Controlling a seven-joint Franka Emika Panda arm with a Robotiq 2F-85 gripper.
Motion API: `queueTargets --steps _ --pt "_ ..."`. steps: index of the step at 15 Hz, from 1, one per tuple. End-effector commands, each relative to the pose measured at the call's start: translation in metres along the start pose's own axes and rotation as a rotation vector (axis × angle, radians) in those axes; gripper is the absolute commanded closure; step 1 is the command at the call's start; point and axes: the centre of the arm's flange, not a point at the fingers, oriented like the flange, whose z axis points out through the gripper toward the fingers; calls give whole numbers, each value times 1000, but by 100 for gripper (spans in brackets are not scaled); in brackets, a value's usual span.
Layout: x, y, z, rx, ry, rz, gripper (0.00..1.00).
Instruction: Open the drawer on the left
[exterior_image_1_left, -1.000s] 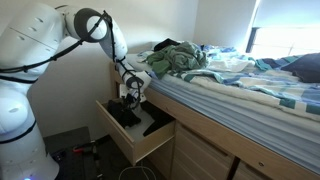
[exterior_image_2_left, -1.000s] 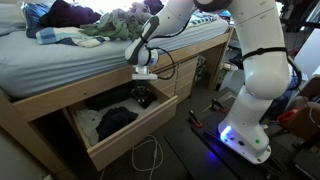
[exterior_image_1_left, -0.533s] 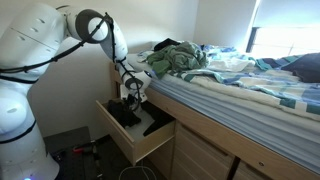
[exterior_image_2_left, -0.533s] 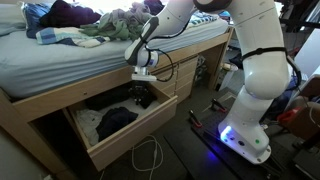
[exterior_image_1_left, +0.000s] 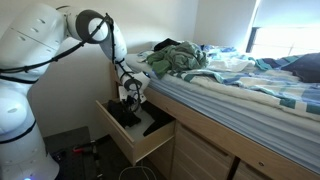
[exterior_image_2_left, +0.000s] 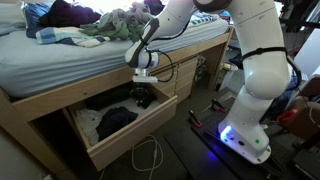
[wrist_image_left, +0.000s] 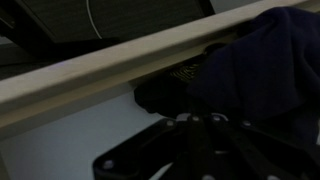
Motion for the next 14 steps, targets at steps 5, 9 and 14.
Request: queueTargets --steps 5,9,14 --pt "-25 27 19 -33 68 -108 100" --pt "-12 23 28 -37 45 -86 99" --pt "-14 19 30 -43 92 -139 100"
